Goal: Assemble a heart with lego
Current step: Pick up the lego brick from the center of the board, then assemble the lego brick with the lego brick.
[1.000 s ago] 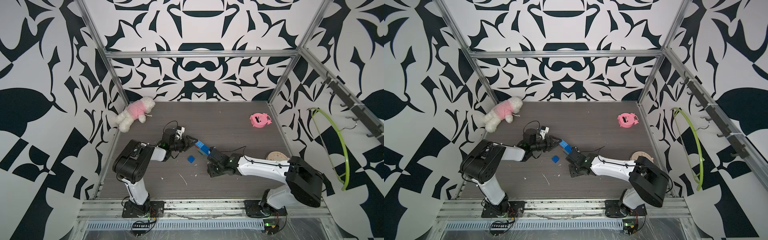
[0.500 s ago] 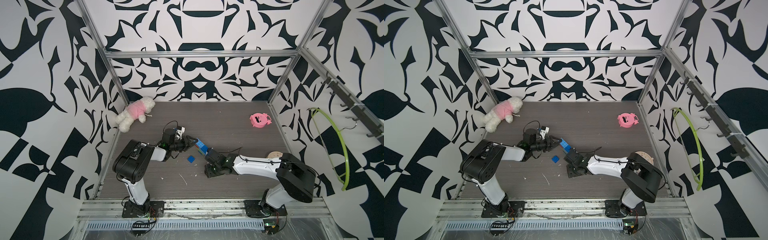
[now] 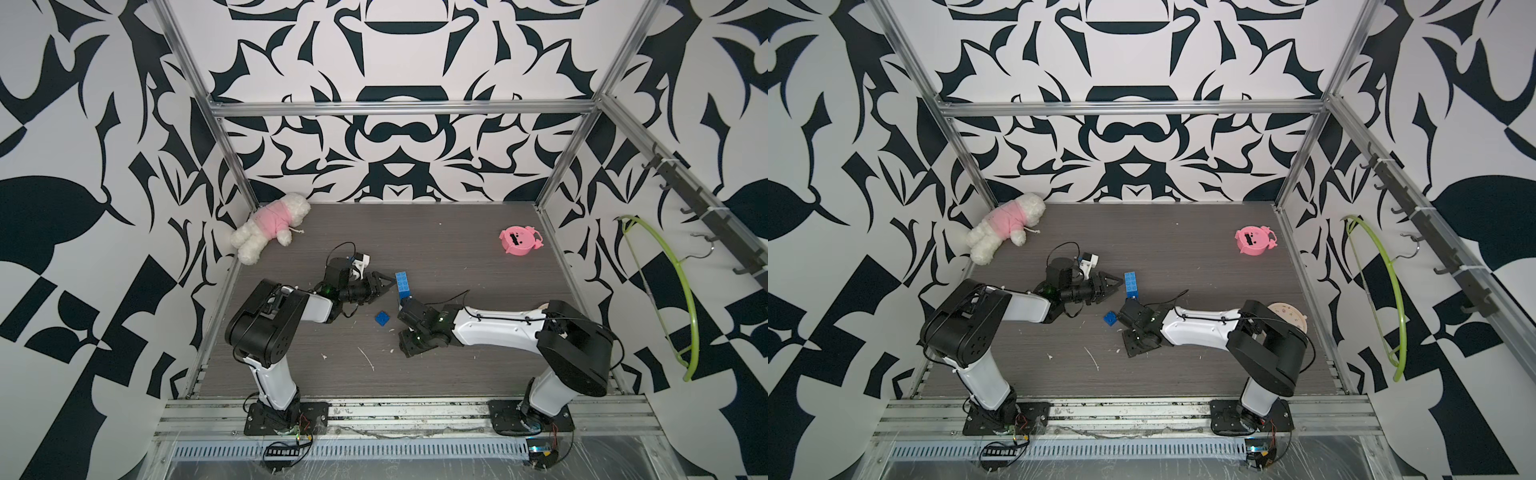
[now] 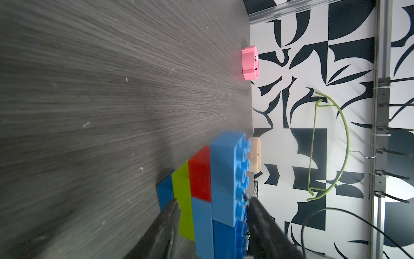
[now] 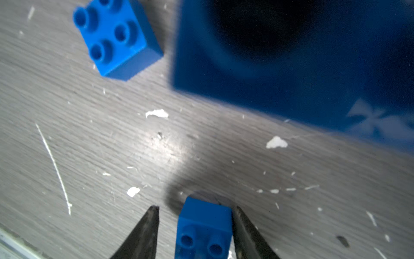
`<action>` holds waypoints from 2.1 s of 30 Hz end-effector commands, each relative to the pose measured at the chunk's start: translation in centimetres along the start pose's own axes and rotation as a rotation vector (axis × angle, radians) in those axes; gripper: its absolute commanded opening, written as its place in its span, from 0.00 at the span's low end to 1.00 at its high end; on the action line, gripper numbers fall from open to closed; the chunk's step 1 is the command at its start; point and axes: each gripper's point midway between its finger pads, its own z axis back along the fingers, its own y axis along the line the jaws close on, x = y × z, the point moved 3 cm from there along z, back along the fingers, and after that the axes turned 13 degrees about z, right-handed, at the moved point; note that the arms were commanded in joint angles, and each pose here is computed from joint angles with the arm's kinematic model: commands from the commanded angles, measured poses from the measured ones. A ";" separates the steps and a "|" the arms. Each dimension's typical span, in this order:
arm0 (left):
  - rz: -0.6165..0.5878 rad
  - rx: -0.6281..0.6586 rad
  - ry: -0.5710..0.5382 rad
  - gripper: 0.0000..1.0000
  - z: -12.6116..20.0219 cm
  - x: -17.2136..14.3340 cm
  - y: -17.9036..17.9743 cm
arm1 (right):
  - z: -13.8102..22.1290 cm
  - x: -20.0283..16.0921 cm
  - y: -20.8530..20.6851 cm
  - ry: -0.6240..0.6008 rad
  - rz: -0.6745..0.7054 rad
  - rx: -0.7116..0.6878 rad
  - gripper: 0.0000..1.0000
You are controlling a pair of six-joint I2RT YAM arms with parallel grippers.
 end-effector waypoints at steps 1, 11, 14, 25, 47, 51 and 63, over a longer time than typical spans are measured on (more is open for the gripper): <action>-0.007 0.012 0.014 0.52 0.1 -0.4 0.7 | 1.1 0.1 -0.4 -0.002 0.032 -0.056 0.54; -0.001 0.007 0.013 0.52 0.0 -0.3 0.8 | 1.9 0.1 -0.3 -0.022 0.064 -0.081 0.45; -0.001 0.008 0.012 0.52 0.1 -0.4 0.9 | 1.6 0.2 0.0 -0.018 0.072 -0.074 0.40; 0.003 0.010 0.014 0.52 0.1 -0.4 1.0 | 2.0 0.4 0.6 -0.034 0.095 -0.058 0.21; 0.018 -0.020 -0.102 0.54 1.8 3.5 -1.2 | 5.3 5.4 1.6 -0.194 0.091 0.041 0.21; 0.013 -0.014 -0.110 0.55 2.2 3.1 -1.1 | 5.2 5.6 -0.2 -0.204 0.057 0.001 0.21; 0.010 -0.008 -0.115 0.55 2.6 2.7 -1.0 | 5.8 6.4 -2.8 -0.222 0.039 -0.041 0.21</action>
